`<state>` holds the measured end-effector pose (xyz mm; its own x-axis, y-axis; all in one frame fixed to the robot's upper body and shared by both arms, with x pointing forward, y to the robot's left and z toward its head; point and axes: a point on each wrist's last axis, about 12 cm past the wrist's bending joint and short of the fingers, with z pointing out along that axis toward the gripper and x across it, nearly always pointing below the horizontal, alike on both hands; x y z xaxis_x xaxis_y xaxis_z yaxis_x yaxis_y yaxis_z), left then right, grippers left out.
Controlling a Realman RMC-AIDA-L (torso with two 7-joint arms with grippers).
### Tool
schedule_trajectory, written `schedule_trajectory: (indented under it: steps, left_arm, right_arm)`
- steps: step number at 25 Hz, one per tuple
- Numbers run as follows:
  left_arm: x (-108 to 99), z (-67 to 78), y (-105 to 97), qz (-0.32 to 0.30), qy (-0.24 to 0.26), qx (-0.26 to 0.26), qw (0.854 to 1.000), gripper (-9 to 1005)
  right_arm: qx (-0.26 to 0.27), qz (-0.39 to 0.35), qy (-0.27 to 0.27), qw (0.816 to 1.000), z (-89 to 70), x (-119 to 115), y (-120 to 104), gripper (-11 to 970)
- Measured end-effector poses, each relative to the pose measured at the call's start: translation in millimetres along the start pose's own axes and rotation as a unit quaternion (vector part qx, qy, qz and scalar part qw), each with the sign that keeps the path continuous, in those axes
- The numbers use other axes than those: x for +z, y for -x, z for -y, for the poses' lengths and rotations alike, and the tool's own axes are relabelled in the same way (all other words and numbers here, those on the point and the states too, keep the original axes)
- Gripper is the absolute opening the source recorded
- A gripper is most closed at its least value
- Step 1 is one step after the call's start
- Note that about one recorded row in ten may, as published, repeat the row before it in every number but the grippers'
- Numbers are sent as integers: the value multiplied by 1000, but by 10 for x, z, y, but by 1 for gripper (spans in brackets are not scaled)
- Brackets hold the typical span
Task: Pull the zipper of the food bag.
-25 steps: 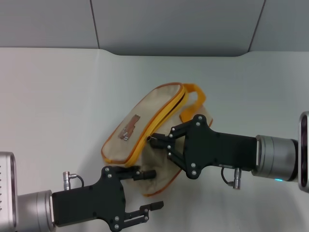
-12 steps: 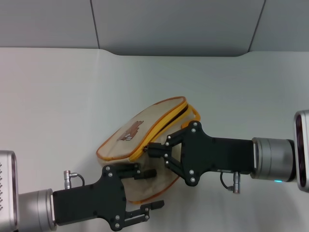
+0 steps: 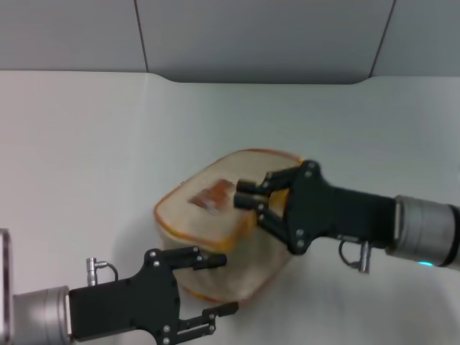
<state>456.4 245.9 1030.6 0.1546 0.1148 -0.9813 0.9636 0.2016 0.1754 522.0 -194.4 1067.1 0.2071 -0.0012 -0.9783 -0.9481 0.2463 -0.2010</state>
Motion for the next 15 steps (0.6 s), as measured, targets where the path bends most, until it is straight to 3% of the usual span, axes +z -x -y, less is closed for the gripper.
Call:
schedule_trajectory:
  steps: [3,7,15]
  left_arm:
    - [-76,0,42,10,0,-17,1000,582]
    - [-206,-58,86,1,7,-42,999,594]
    - [-538,-210,225,1,33,-98,995,681]
  right_arm:
    - [18,13,-25,999,43,-94,27,94]
    - [70,10,-26,997,128,-223,70,235]
    - [151,-13,71,986,121,-586,214,556]
